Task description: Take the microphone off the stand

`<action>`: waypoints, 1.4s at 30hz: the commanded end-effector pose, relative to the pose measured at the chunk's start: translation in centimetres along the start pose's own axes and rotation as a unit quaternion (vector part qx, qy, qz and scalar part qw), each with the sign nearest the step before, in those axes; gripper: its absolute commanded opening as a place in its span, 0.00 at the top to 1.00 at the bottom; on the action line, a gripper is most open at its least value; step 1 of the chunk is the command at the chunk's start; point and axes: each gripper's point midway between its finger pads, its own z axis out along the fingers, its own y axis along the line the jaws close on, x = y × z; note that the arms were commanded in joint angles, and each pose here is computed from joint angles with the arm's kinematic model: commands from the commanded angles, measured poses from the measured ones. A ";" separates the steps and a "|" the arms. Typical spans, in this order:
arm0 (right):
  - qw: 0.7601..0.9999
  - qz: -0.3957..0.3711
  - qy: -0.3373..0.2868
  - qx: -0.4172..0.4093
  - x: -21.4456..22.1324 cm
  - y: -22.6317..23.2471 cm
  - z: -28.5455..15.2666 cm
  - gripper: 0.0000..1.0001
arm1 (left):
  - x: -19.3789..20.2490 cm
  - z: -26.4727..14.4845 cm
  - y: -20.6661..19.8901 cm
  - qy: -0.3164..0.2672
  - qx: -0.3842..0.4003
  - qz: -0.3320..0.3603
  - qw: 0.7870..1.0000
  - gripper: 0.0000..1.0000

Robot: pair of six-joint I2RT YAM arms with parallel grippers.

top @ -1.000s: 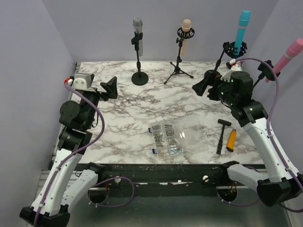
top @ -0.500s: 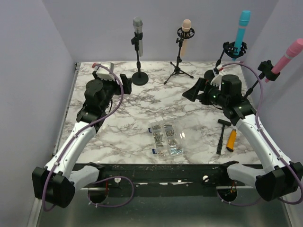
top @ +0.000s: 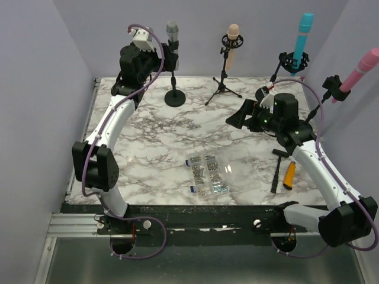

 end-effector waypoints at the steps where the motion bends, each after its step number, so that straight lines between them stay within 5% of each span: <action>1: 0.999 -0.026 -0.039 0.002 -2.2 1.0 -1.8 0.00 | -0.4 3.7 2.0 0.010 -0.012 0.009 1.000 0.02; 13: 0.997 -0.018 -0.056 0.043 -2.2 -0.7 -1.8 0.00 | -1.3 8.2 5.5 -0.018 -0.051 0.080 0.995 0.02; 21: 0.995 -0.023 -0.063 0.080 -3.2 -1.9 -1.4 0.00 | 2.3 10.4 6.6 0.019 -0.045 0.068 0.996 0.03; 42: 0.996 0.003 -0.055 0.065 -2.2 -1.4 -1.7 0.00 | 4.0 9.1 7.3 0.056 -0.077 0.049 0.994 0.44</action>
